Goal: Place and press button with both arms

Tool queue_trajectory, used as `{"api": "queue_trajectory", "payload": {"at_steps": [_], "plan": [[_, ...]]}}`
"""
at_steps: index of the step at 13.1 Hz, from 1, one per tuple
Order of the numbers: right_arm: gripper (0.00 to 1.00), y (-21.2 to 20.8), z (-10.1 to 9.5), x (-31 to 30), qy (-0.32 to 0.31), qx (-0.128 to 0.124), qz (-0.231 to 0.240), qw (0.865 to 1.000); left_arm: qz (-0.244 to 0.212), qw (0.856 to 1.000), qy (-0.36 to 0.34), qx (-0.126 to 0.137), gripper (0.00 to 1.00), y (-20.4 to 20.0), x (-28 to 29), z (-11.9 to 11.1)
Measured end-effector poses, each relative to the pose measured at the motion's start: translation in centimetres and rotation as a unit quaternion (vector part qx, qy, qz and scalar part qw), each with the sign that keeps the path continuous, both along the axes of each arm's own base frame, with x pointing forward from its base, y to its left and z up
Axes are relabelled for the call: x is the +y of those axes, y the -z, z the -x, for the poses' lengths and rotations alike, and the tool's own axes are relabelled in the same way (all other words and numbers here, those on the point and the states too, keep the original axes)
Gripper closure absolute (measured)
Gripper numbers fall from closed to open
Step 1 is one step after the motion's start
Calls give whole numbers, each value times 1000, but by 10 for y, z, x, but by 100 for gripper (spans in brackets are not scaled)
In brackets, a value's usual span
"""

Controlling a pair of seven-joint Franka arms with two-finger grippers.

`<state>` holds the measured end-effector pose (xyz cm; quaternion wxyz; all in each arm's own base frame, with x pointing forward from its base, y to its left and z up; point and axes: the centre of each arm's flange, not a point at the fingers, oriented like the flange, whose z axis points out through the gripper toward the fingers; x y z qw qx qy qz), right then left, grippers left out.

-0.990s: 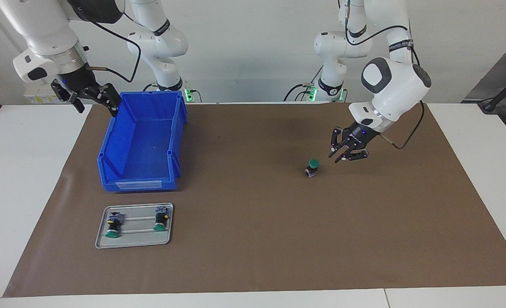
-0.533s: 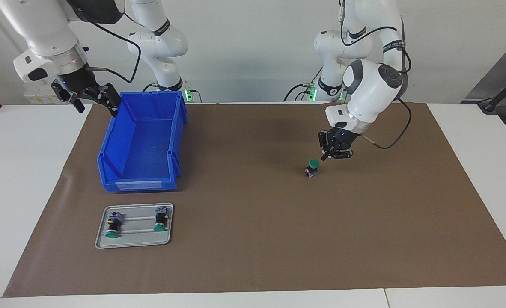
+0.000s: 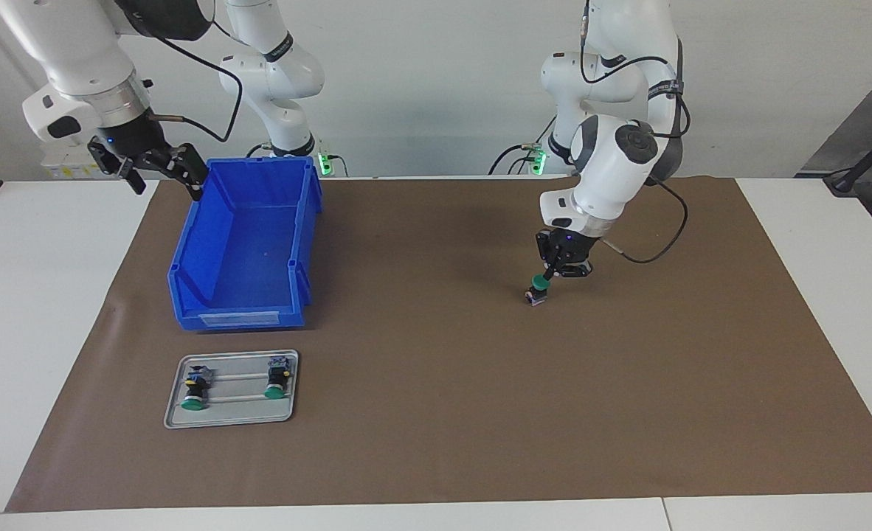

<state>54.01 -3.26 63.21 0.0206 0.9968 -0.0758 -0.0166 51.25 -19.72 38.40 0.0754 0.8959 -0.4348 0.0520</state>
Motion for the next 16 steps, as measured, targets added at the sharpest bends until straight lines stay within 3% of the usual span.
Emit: {"api": "queue_trajectory", "payload": {"at_steps": [10, 16], "plan": [[0, 0, 0, 0, 0, 0, 0, 1000, -22, 999, 26, 0, 99, 17, -14, 5], [0, 0, 0, 0, 0, 0, 0, 1000, -41, 998, 25, 33, 99, -20, -8, -8]]}}
